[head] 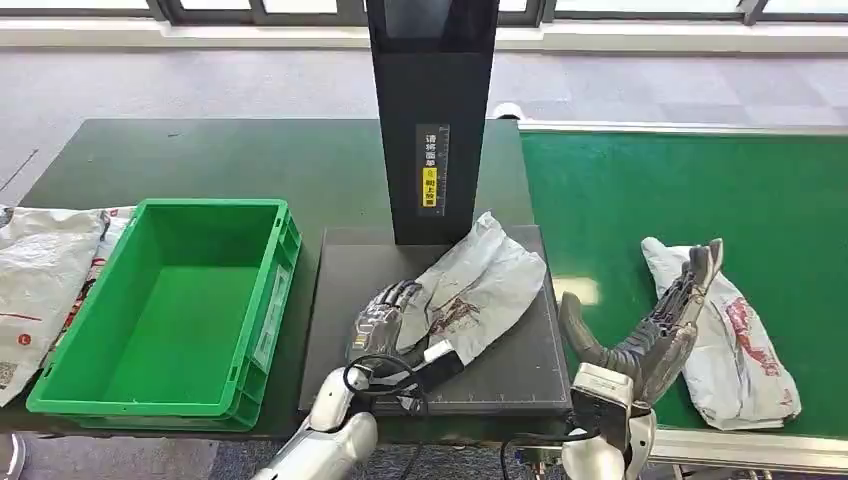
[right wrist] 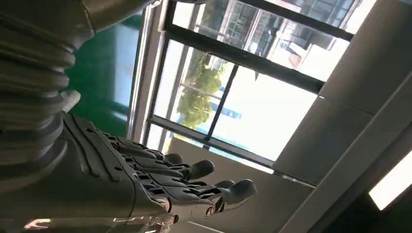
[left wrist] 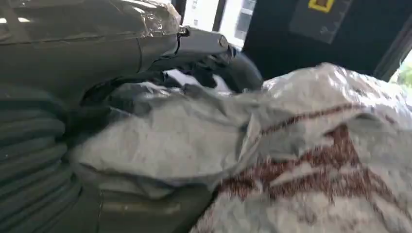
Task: Moved the parcel from conveyor to table for the left to box.
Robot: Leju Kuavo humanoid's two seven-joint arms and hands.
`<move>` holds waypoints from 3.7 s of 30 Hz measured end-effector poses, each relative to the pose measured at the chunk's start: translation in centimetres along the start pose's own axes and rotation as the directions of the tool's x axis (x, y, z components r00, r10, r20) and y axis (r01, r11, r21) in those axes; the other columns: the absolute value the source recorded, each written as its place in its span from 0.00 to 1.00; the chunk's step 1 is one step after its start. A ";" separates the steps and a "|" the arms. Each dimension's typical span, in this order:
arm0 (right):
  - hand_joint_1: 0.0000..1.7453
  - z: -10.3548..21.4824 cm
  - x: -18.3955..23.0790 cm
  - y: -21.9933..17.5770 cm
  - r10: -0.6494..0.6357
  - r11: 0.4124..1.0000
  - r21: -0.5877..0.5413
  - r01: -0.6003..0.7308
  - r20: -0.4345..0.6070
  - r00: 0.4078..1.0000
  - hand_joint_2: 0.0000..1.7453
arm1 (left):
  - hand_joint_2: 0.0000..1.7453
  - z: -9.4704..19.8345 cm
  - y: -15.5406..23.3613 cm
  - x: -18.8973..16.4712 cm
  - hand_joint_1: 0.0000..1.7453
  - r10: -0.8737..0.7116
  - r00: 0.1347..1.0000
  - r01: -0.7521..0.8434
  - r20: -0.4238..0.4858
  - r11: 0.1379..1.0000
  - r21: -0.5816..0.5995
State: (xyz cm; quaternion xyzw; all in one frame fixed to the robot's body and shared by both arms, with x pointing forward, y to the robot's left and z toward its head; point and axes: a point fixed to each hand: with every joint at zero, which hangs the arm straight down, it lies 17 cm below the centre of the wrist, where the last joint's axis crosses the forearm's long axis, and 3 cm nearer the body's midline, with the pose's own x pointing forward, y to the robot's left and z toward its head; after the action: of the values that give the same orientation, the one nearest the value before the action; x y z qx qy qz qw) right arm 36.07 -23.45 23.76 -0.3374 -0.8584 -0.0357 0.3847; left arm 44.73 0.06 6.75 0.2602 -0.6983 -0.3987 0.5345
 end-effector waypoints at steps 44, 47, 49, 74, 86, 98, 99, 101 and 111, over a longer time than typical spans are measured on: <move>0.00 0.5 -1.7 -0.9 0.025 1.000 -0.012 -0.026 -0.040 0.999 1.00 | 1.00 2.5 29.3 0.5 1.00 -0.086 0.992 -0.012 0.097 0.687 0.727; 0.00 0.5 -1.9 -1.1 0.032 0.999 -0.014 -0.033 -0.046 0.998 1.00 | 1.00 4.9 33.6 -0.5 1.00 -0.095 0.992 -0.005 0.077 0.596 0.803; 0.00 0.7 -2.2 -1.3 0.038 0.999 -0.014 -0.039 -0.051 0.998 1.00 | 1.00 6.5 35.9 -1.1 1.00 -0.107 0.993 0.009 0.058 0.542 0.841; 0.00 1.7 -3.1 -2.5 0.064 0.998 -0.021 -0.066 -0.085 0.994 1.00 | 1.00 10.8 39.7 -8.5 1.00 -0.130 0.971 0.239 -0.201 0.446 0.863; 0.00 1.7 -3.0 -3.0 0.070 0.997 -0.029 -0.072 -0.084 0.994 1.00 | 1.00 9.0 33.5 -15.7 1.00 -0.077 0.936 0.318 -0.343 0.601 0.733; 0.00 1.7 -3.0 -3.0 0.070 0.997 -0.029 -0.073 -0.083 0.994 1.00 | 1.00 11.8 30.7 -22.7 1.00 0.064 0.877 0.327 -0.477 0.649 0.687; 0.00 1.7 -3.0 -3.0 0.070 0.997 -0.029 -0.073 -0.083 0.994 1.00 | 1.00 11.9 30.7 -22.8 1.00 0.069 0.874 0.327 -0.482 0.649 0.686; 0.00 1.7 -3.0 -3.0 0.069 0.997 -0.030 -0.071 -0.085 0.994 1.00 | 1.00 12.2 30.7 -23.1 1.00 0.075 0.869 0.330 -0.489 0.648 0.686; 0.00 1.7 -2.9 -3.0 0.072 0.997 -0.028 -0.074 -0.082 0.994 1.00 | 1.00 14.7 32.5 -24.9 1.00 0.145 0.834 0.353 -0.532 0.601 0.717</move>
State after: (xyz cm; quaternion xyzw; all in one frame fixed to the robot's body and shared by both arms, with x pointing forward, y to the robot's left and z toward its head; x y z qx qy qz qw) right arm 34.58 -26.83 21.14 -0.3726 -0.8287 -0.0483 0.4149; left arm 40.05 41.56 18.82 0.6123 -0.6033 0.0105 0.5109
